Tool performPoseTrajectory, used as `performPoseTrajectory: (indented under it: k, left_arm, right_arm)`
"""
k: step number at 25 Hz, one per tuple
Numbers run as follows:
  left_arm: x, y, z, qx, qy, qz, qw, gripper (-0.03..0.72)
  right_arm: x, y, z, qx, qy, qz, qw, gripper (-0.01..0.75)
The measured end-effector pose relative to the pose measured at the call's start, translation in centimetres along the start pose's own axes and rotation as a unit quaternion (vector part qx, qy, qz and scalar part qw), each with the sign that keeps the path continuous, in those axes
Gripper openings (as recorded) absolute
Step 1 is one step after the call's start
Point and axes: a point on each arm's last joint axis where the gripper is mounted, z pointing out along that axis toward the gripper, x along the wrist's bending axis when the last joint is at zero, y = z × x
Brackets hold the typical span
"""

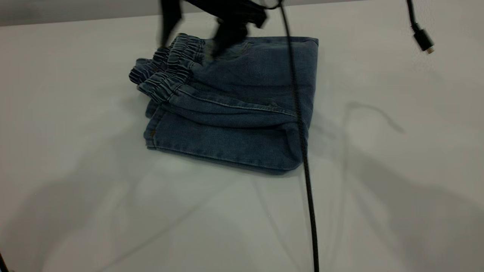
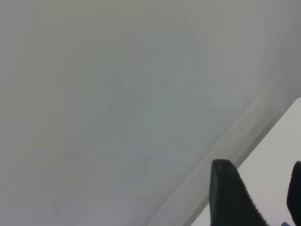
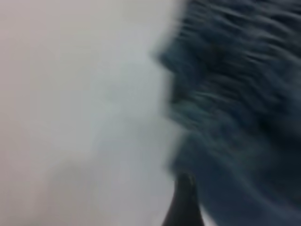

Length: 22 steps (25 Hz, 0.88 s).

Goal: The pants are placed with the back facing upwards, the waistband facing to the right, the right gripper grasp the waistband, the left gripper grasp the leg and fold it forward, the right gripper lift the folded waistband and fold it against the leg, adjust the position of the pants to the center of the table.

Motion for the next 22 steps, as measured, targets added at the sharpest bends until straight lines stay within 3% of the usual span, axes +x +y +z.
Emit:
performPoseTrajectory:
  k: [3,7,11,15,22]
  left_arm:
    - [0.0,0.3,-0.4,-0.005,0.002,0.001,1.0,0.307]
    - [0.1,0.6,-0.8,-0.01,0.005,0.002,1.0,0.307]
    - [0.1,0.7,-1.0,-0.011,0.004,0.001,1.0,0.307]
    - [0.1,0.7,-1.0,-0.011,0.004,0.001,1.0,0.307]
    - [0.1,0.6,-1.0,-0.011,0.004,0.002,1.0,0.307]
  right_arm:
    - [-0.9,0.8,-0.4,-0.01,-0.074,0.026,0.997,0.496]
    - [-1.4,2.2,-0.3,-0.053,-0.117,0.066,0.99,0.496]
    - [-1.9,2.6,0.6,-0.039,-0.144,0.099,0.984,0.496]
    - [-1.8,2.6,1.5,-0.016,-0.137,0.114,0.984,0.496]
    - [-1.5,2.9,2.8,-0.026,-0.092,0.174,0.98,0.496]
